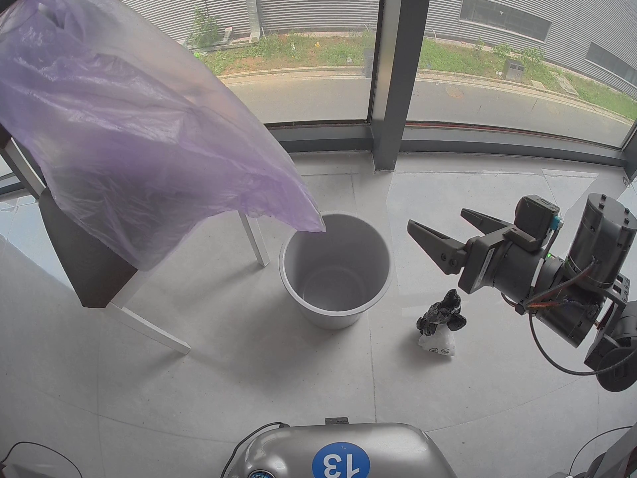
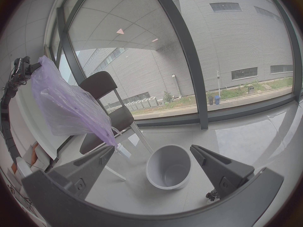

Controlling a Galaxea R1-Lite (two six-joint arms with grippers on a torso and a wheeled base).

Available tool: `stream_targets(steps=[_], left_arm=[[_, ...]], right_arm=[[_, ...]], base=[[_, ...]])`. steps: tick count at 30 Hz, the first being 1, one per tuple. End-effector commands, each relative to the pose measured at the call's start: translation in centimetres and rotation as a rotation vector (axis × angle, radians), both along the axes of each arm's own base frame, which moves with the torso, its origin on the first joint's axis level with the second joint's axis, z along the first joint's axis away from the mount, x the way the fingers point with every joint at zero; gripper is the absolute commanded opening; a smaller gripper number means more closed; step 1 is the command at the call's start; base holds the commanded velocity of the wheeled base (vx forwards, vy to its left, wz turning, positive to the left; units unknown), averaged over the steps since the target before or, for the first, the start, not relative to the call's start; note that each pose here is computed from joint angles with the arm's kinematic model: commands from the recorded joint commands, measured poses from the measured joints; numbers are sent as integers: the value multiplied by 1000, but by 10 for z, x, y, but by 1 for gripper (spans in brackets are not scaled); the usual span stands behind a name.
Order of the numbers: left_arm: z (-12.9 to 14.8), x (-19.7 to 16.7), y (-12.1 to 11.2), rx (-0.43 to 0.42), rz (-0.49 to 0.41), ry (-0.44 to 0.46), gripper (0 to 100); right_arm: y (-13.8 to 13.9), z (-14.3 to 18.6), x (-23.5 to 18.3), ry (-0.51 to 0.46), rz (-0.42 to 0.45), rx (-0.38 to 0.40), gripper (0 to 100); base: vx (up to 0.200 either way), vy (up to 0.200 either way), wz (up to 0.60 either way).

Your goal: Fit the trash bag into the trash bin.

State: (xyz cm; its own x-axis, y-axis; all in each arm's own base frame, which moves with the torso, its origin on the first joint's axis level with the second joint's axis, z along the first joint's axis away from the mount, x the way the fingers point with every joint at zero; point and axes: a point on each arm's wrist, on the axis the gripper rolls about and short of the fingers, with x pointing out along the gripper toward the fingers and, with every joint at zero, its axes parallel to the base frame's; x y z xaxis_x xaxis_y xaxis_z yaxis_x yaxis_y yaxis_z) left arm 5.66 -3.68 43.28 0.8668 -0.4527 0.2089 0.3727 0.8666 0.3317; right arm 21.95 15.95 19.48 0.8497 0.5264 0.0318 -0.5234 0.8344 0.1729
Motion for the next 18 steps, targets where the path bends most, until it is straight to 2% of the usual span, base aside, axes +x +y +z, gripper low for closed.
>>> stream_targets(steps=[1, 9, 15, 18], left_arm=[[-2, -6, 1, -2, -51, -3, 0], [-7, -10, -2, 31, -110, -14, 0], [-7, -10, -2, 30, -114, -15, 0], [-7, -10, -2, 31, -114, -14, 0]], right_arm=[[8, -1, 8, 4, 9, 7, 100], [32, -4, 8, -29, 71, 84, 100], [54, -15, 1, -28, 104, 93, 100], [69, -23, -12, 0, 160, 85, 100]], base=[[0, 0, 0], [0, 0, 0], [0, 0, 0], [0, 0, 0]])
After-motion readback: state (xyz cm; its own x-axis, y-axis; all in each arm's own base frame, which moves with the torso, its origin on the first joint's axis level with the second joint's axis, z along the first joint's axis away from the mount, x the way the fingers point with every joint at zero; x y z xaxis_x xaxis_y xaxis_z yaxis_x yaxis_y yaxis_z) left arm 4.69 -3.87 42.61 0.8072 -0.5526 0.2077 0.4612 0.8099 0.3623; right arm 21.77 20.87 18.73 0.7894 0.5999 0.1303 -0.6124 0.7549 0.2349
